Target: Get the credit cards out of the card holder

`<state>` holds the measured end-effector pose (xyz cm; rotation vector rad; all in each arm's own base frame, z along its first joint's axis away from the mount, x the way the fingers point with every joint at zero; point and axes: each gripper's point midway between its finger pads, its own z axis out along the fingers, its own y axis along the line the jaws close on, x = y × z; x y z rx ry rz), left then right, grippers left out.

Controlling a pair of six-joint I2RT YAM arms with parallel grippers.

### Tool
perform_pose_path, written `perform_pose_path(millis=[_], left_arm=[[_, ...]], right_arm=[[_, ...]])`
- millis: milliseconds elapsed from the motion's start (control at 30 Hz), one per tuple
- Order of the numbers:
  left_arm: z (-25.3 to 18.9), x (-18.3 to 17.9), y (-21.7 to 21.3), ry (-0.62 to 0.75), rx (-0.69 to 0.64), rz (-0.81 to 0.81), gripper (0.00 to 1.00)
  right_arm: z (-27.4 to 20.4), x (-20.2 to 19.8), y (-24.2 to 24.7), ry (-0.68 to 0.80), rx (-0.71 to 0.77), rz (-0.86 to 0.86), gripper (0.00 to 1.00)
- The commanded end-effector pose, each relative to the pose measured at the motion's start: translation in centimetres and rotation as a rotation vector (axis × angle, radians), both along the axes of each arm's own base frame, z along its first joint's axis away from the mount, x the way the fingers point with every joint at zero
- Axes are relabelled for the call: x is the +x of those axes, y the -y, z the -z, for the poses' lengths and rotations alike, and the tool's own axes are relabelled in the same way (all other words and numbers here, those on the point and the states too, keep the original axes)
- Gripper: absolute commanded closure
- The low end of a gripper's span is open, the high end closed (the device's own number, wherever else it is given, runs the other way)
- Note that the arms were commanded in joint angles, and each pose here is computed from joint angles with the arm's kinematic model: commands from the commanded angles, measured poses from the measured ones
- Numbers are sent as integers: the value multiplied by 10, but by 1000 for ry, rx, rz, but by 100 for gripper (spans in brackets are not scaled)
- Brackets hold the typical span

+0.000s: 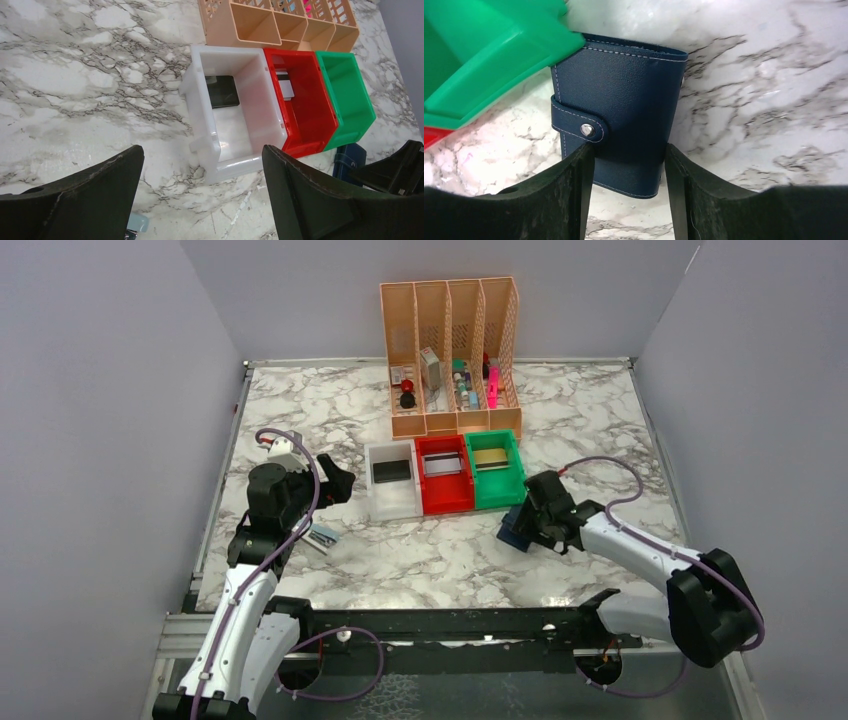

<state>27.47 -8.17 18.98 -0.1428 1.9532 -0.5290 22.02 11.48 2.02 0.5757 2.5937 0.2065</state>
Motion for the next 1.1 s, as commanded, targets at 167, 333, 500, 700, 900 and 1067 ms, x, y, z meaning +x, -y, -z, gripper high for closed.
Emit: perform_pose_path(millis=[167, 333, 500, 700, 900, 1067], left_arm=[[-3, 0, 6, 16, -13, 34, 9], [-5, -1, 7, 22, -15, 42, 10], [2, 0, 9, -7, -15, 53, 11], [4, 0, 15, -27, -26, 93, 13], [7, -3, 28, -58, -51, 171, 15], [6, -5, 39, -69, -62, 250, 20]], right_arm=[[10, -61, -7, -168, -134, -70, 44], [9, -60, -21, -165, -85, -164, 44], [9, -71, -32, -171, -87, -215, 44], [3, -75, -55, -116, -7, -348, 44], [-3, -73, -82, -54, 33, -467, 44], [-10, -73, -100, -19, 30, -549, 43]])
